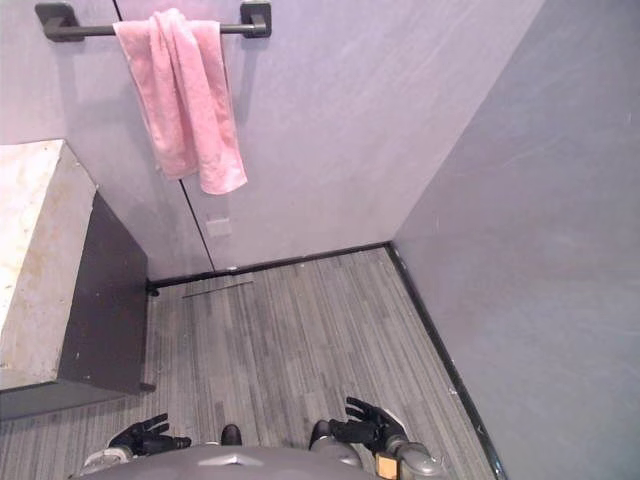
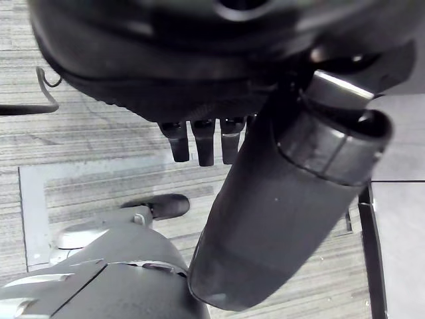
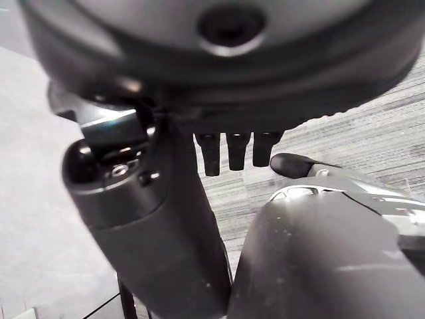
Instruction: Organize the bathroom.
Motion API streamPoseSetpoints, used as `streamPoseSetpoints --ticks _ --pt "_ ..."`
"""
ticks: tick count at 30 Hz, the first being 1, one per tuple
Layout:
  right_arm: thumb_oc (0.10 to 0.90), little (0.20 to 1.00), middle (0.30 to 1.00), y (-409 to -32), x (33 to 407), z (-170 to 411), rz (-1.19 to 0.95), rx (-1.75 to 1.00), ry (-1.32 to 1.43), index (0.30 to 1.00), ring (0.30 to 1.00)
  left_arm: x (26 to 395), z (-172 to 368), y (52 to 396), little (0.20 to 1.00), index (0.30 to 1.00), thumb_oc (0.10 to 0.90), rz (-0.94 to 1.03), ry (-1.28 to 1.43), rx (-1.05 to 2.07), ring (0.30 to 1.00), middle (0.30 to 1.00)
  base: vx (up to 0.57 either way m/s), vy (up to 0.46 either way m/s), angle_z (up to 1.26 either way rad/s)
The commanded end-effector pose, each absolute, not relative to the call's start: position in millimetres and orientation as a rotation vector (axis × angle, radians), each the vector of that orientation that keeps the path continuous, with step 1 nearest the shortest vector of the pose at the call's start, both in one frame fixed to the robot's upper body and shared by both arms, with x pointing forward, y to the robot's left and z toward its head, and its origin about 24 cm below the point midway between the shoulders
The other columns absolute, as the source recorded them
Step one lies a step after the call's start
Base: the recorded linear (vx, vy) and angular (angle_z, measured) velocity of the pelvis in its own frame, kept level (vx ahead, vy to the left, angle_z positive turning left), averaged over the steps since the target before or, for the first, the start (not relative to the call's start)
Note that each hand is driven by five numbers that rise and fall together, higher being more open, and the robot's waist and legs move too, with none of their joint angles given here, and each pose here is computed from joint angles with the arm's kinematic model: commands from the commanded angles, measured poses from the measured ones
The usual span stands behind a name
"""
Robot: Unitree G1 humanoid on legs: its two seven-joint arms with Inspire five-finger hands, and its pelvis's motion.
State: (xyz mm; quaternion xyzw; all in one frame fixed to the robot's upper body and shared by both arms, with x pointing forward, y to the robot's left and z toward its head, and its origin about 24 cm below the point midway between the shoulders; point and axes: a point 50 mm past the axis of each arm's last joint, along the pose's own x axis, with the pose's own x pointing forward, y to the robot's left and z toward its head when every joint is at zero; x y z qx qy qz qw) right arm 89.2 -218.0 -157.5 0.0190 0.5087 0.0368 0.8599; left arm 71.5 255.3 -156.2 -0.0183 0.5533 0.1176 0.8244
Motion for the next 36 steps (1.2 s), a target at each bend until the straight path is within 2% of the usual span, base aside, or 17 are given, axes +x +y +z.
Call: streamPoseSetpoints --ticks 1,29,36 --pt "0.800 0.900 0.900 -233.0 88.6 -155.8 0.061 0.013 1.085 0.900 0.900 70.5 -164.1 234.1 0.900 0.900 0.800 0.191 1.219 -0.038 0.900 0.900 0.00 0.000 0.00" --pt "0.800 0.900 0.900 -235.5 92.7 -152.7 0.068 0.003 1.047 0.900 0.900 83.5 -159.6 239.0 0.900 0.900 0.800 0.209 1.148 -0.028 0.900 0.900 0.00 -0.010 0.00" --pt "0.800 0.900 0.900 -236.4 139.3 -128.1 0.109 -0.027 0.817 0.900 0.900 128.4 -137.3 250.5 0.900 0.900 0.800 0.224 0.937 -0.041 0.900 0.900 -0.01 -0.084 0.01"
